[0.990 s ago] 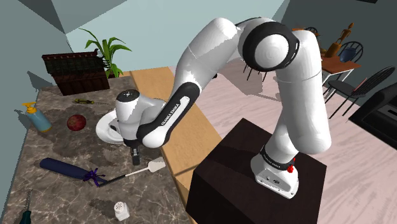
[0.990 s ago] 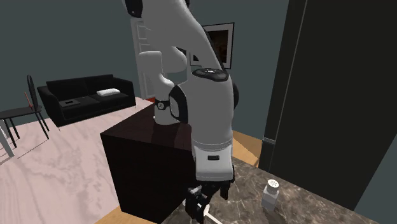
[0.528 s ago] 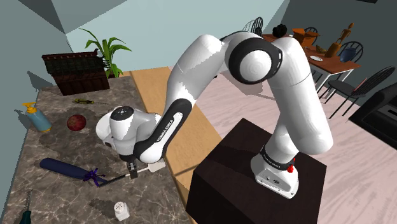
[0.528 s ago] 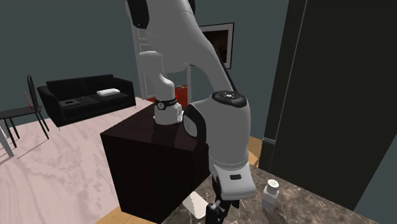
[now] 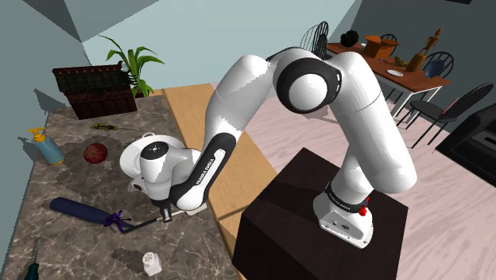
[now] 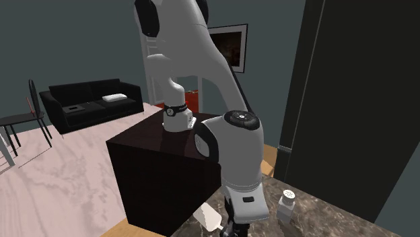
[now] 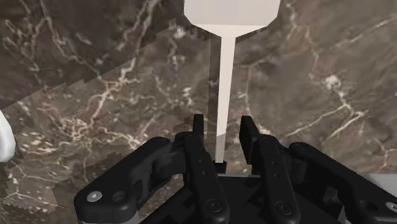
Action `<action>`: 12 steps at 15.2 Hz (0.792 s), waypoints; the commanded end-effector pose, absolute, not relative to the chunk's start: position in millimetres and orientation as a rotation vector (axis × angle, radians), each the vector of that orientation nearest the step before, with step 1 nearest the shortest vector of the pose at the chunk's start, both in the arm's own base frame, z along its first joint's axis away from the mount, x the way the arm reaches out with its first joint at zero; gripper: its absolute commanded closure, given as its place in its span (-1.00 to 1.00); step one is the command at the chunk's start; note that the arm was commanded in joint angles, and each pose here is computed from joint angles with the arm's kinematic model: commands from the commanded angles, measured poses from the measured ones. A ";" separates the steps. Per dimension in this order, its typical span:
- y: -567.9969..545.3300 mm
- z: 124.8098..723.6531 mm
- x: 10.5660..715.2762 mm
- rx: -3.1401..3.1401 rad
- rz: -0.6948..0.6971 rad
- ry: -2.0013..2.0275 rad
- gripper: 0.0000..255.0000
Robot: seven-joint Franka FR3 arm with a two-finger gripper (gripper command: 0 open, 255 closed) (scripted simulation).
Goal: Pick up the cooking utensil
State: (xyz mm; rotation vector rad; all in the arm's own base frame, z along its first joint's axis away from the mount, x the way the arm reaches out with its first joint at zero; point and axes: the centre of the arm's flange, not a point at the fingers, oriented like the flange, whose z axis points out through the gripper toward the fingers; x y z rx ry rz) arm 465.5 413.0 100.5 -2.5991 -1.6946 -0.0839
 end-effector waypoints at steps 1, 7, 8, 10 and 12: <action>413.3 100.2 465.4 -2.599 -0.084 -1.695 1.00; 413.4 100.3 465.4 -2.599 -0.084 -1.695 1.00; 412.3 99.9 465.4 -2.599 -0.084 -1.695 1.00; 412.3 110.5 465.4 -2.599 -0.084 -1.695 1.00; 412.3 121.1 465.4 -2.599 -0.084 -1.695 1.00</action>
